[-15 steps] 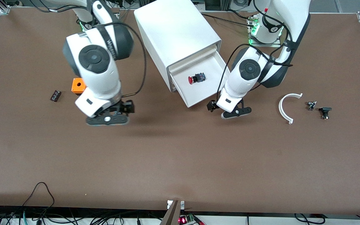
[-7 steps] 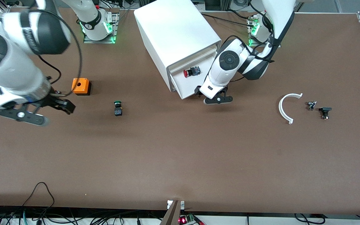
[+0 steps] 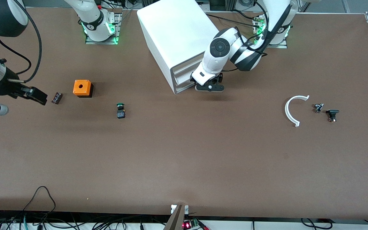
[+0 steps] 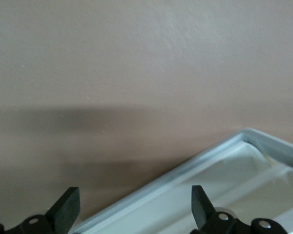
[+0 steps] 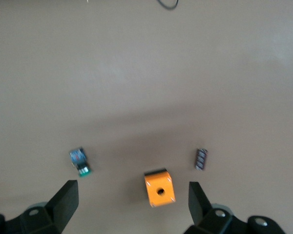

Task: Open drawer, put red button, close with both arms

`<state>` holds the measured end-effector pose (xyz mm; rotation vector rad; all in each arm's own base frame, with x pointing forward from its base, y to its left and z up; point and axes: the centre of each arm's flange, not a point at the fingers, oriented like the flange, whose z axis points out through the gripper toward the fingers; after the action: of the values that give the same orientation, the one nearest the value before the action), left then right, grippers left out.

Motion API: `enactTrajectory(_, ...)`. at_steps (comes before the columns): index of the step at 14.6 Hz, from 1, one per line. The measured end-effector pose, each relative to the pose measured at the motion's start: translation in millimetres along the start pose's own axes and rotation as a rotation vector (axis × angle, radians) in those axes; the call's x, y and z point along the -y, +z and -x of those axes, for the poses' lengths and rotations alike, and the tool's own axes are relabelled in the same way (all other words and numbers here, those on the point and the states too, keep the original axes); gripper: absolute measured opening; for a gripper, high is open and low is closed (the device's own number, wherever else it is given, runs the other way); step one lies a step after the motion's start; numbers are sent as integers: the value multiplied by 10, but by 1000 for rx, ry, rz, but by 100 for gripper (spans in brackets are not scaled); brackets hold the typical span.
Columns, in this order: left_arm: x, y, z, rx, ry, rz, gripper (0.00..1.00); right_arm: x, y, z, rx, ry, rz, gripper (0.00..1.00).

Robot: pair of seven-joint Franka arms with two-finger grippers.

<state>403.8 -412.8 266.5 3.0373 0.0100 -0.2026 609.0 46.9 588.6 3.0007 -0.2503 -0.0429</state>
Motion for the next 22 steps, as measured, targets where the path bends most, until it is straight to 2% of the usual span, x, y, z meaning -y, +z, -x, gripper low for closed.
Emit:
enactTrajectory(1,-16,6,32,2,6,-1,100,-58,-3,60,27,-21,10,100)
enactTrajectory(4,-11,4,56,2,9,-3,100,-287,46,152,44,-68,21,100)
enactTrajectory(9,-57,8,112,6,21,-2,100,-763,303,184,29,-73,-14,100)
enactTrajectory(14,99,-95,-70,-15,-20,13,100,-840,327,421,19,-68,-17,100)
enactTrajectory(16,295,-362,-329,-67,-74,44,100,-843,319,449,19,-68,-18,100)
enactTrajectory(19,807,-1016,-814,-181,-190,93,100,-841,323,455,20,-69,-18,100)
enactTrajectory(21,1285,-1459,-1099,-256,-262,102,100,-842,325,455,20,-69,-18,100)
enactTrajectory(22,1523,-1663,-1202,-277,-255,89,100,-843,325,455,20,-68,-18,100)
